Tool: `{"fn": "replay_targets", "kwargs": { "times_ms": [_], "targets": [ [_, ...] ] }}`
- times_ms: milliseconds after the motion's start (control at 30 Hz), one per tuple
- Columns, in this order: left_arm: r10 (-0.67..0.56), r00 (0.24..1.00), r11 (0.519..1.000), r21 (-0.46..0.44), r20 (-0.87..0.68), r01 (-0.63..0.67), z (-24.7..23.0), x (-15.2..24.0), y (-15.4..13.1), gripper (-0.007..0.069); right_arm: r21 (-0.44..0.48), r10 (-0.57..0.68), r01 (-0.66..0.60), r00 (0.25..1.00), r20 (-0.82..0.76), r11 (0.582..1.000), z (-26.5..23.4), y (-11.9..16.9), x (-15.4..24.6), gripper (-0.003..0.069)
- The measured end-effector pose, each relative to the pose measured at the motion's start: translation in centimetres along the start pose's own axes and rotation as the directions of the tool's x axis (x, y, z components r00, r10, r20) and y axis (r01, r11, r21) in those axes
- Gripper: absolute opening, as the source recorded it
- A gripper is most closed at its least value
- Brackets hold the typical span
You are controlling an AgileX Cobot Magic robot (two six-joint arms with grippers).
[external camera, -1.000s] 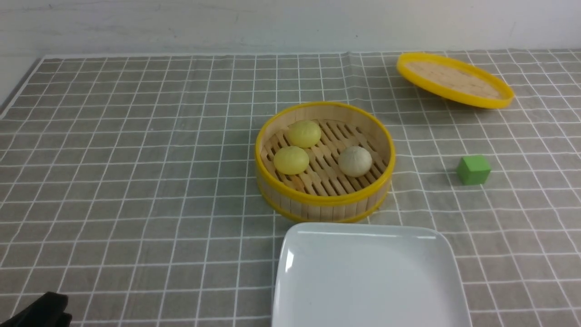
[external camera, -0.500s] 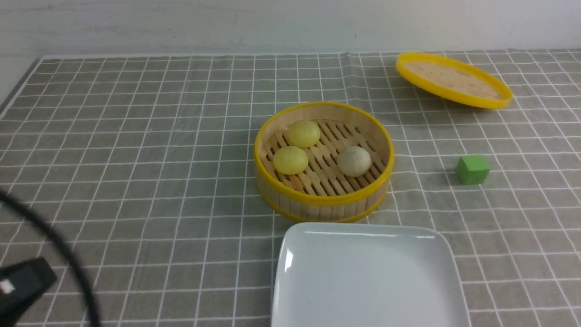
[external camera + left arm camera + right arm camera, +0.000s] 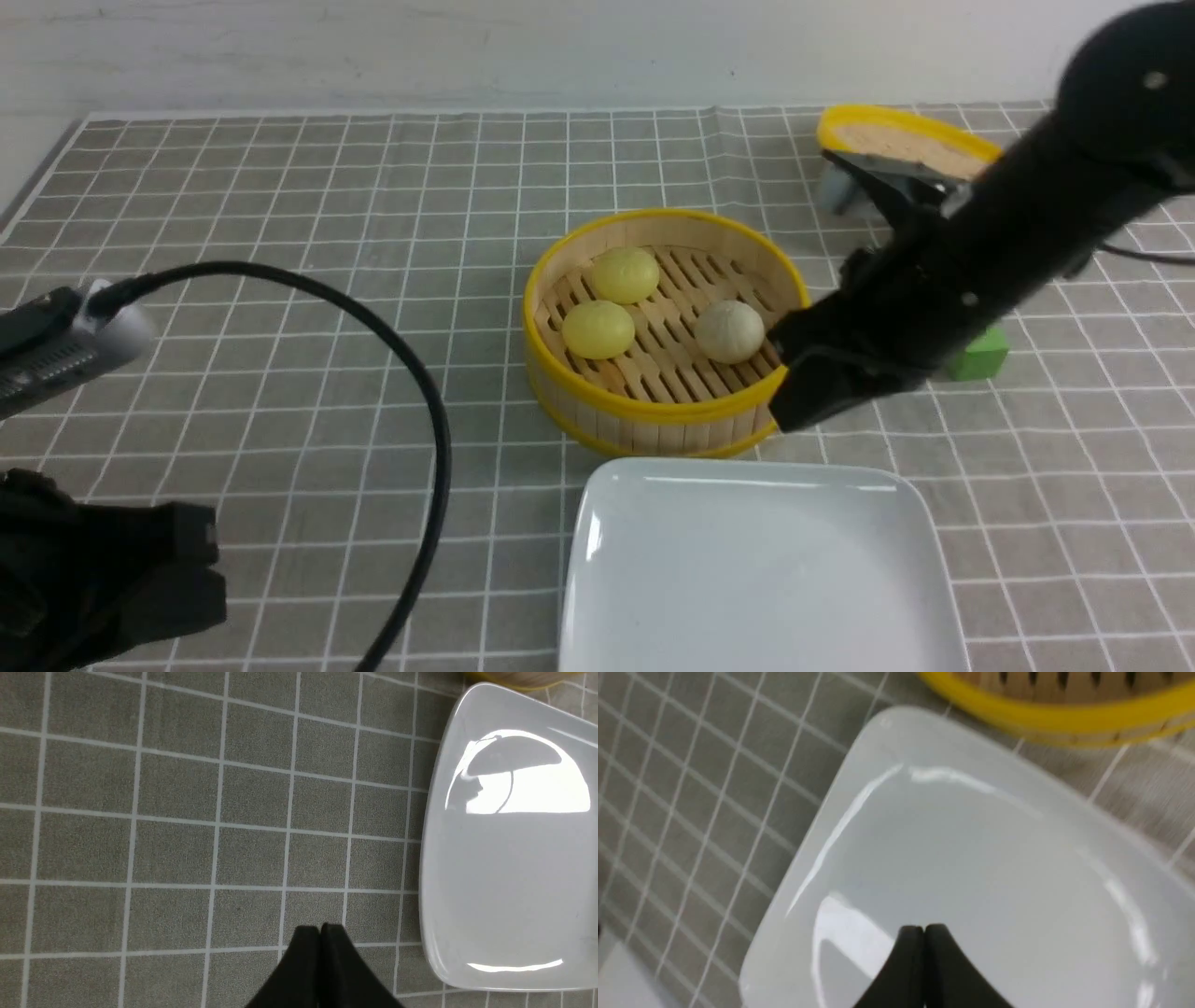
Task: Put the steamed buns into the plate on the grey tablecloth.
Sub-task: 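Reach toward a bun in the bamboo steamer with the right gripper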
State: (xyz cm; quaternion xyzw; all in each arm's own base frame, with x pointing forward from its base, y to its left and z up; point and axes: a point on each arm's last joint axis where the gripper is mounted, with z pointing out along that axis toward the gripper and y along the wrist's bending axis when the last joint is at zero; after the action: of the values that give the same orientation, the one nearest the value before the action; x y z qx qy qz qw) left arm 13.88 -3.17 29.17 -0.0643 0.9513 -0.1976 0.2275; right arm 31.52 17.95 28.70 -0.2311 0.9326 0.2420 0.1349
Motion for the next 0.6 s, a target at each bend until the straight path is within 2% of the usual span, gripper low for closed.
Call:
{"fn": "replay_targets", "kwargs": {
  "times_ms": [167, 267, 367, 433, 467, 500, 533, 600],
  "targets": [
    [0.004, 1.0, 1.0, 0.003, 0.001, -0.004, 0.0, 0.0, 0.0, 0.0025, 0.163, 0.008, -0.014, 0.999, 0.033, 0.987, 0.8, -1.1, -4.8, 0.0018],
    [0.003, 1.0, 1.0, 0.004, 0.002, -0.003, 0.0, 0.0, 0.0, 0.0029, 0.208, 0.033, -0.04, 0.999, 0.037, 0.977, 2.2, -2.0, -6.7, 0.0041],
    [0.002, 1.0, 1.0, 0.005, 0.002, -0.002, 0.0, 0.0, 0.0, 0.0034, 0.25, 0.065, -0.064, 0.998, 0.004, 0.966, 5.2, -3.7, -8.7, 0.014],
    [0.002, 1.0, 1.0, 0.006, 0.002, -0.002, 0.0, 0.0, -0.1, 0.0036, 0.254, 0.07, -0.066, 0.998, -0.004, 0.965, 6.2, -4.2, -9.3, 0.0221],
    [0.002, 1.0, 1.0, 0.006, 0.002, -0.002, 0.0, 0.0, -0.1, 0.0036, 0.255, 0.07, -0.066, 0.998, -0.006, 0.965, 6.3, -4.2, -9.4, 0.023],
    [0.001, 1.0, 1.0, 0.007, 0.002, -0.001, 0.0, 0.0, -0.1, 0.0037, 0.254, 0.073, -0.066, 0.997, -0.019, 0.965, 6.9, -4.4, -9.6, 0.0296],
    [0.001, 1.0, 1.0, 0.007, 0.002, -0.001, 0.0, 0.0, -0.1, 0.0039, 0.254, 0.072, -0.064, 0.997, -0.023, 0.965, 7.1, -4.5, -9.7, 0.0333],
    [0.001, 1.0, 1.0, 0.007, 0.002, -0.001, 0.0, 0.0, -0.1, 0.0042, 0.256, 0.069, -0.06, 0.997, -0.028, 0.965, 7.6, -4.8, -9.8, 0.0381]
  ]
}}
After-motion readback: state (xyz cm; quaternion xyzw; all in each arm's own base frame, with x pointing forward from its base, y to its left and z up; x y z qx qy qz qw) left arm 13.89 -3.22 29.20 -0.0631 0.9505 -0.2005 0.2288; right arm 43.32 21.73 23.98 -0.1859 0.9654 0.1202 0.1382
